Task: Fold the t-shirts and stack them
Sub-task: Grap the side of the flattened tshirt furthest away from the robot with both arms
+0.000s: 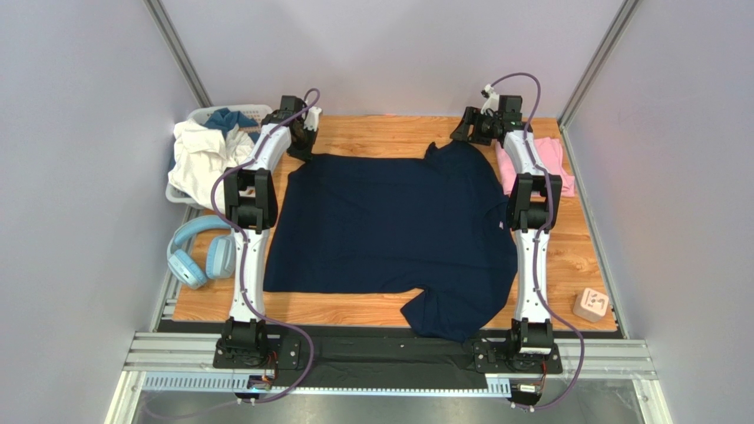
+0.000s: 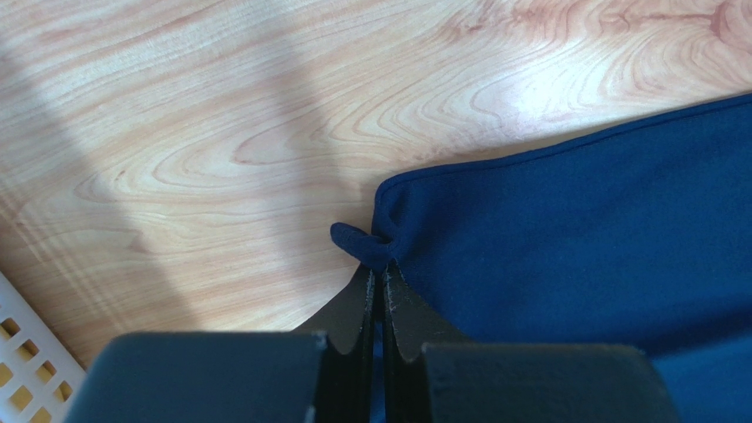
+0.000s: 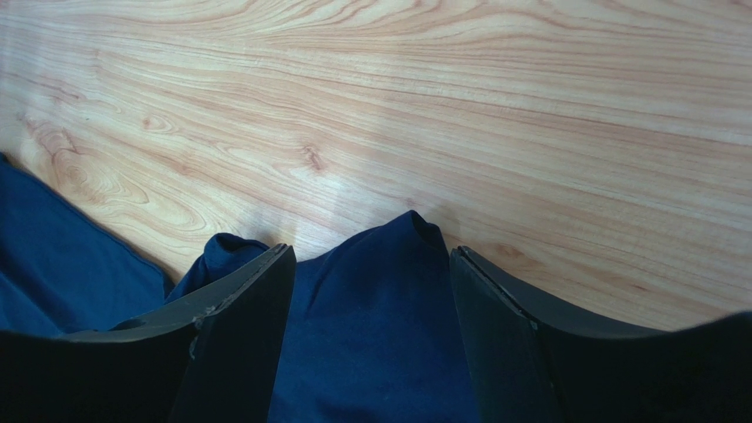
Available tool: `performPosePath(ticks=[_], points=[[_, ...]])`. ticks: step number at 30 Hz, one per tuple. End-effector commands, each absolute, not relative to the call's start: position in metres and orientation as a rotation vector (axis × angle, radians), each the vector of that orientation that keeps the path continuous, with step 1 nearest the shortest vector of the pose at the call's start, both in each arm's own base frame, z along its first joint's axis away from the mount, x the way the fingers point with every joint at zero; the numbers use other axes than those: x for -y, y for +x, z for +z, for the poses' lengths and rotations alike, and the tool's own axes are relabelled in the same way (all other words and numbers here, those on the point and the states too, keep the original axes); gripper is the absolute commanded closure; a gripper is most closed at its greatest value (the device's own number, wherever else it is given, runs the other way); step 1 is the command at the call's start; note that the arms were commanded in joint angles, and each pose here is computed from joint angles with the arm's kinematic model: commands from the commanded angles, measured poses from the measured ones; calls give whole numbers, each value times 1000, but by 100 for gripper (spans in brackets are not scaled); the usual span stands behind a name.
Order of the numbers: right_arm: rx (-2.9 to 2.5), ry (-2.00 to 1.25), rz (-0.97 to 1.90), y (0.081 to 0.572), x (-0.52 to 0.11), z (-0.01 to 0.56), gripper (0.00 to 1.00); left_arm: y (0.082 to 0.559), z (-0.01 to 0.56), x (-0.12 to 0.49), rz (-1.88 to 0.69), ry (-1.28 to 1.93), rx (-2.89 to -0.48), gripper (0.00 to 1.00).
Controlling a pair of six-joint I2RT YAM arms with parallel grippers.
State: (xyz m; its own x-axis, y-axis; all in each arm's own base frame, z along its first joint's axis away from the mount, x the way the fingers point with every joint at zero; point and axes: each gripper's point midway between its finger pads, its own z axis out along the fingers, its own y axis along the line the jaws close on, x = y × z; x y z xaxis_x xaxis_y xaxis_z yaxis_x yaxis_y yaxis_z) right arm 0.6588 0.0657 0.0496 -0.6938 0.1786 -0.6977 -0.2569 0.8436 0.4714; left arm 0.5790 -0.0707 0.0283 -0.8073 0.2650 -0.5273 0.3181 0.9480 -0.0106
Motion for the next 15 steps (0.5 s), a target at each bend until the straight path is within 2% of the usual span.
performPosePath(ticks=[1,15], points=[[-2157,-107,628,671,-56,77,28,571,54,72,-159,428,-2543,96],[-2101,-103,544,685,-46,88,27,568,47,74,-184,426,-2560,96]])
